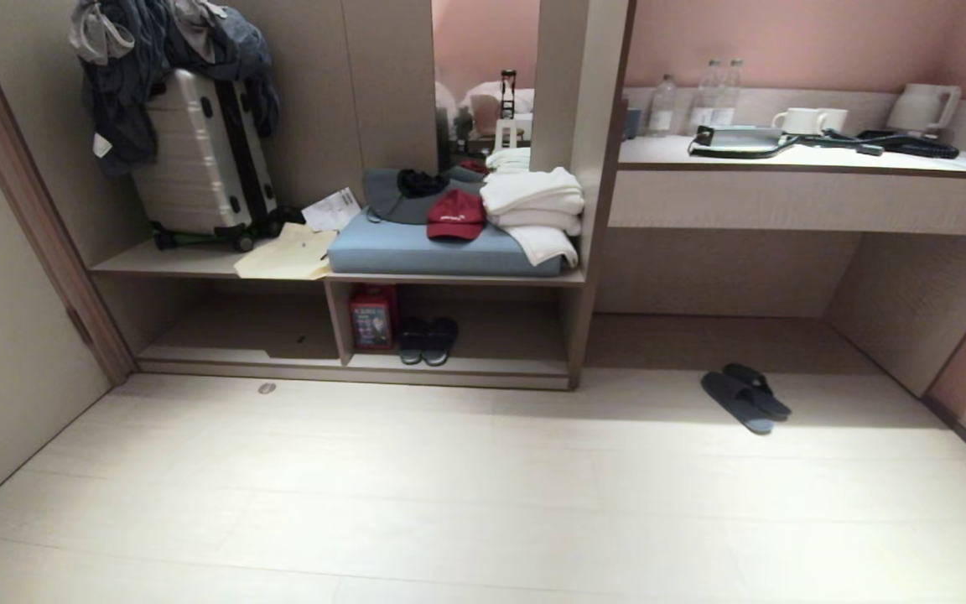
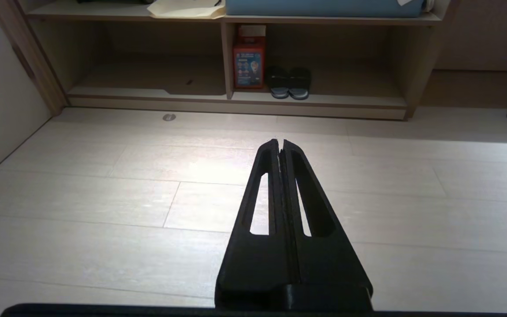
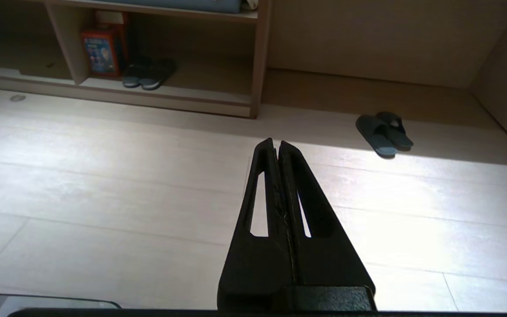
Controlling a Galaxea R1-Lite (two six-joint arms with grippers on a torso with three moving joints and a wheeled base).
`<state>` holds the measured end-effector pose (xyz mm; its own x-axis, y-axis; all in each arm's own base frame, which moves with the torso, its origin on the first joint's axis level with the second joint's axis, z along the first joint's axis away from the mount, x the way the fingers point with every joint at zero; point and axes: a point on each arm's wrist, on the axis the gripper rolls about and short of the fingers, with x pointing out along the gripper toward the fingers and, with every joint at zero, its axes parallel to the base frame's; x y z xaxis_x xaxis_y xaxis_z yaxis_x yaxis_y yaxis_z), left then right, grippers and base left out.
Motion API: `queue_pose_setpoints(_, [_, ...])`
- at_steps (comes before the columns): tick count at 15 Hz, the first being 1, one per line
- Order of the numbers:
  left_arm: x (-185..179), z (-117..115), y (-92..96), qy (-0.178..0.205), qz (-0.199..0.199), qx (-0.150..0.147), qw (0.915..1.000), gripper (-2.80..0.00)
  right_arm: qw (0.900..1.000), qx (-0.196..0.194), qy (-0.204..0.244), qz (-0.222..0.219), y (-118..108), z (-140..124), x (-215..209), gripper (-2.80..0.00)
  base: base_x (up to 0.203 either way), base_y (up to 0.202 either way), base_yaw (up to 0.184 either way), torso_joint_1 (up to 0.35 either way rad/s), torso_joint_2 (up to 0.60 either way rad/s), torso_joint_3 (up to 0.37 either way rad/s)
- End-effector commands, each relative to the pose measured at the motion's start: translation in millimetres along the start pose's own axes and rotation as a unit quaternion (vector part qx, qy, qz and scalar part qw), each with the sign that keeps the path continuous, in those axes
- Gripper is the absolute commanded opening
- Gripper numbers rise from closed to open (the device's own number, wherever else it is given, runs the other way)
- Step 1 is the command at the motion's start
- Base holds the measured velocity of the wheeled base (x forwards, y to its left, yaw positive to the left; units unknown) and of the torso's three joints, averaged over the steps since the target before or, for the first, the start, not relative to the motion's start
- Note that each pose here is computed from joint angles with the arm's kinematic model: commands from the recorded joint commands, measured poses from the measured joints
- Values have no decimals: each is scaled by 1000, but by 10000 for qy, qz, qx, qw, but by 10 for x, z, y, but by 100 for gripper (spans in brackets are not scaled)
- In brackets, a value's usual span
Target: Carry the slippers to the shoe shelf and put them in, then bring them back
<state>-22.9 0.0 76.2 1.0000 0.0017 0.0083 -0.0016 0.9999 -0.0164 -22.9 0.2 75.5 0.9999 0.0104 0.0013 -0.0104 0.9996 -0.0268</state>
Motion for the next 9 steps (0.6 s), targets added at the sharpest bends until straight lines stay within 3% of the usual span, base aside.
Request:
queue_pose_setpoints(1, [1,1,0,3,1,-2,10000,-280,10000,-4,6,2,0,0,1,-280,-195,0,1,2,7,7])
queue_pose_setpoints(9, [1,1,0,3,-1,-2,10000,-280,10000,-4,6,2,0,-2,2,-280,-198,0,1,2,1,4])
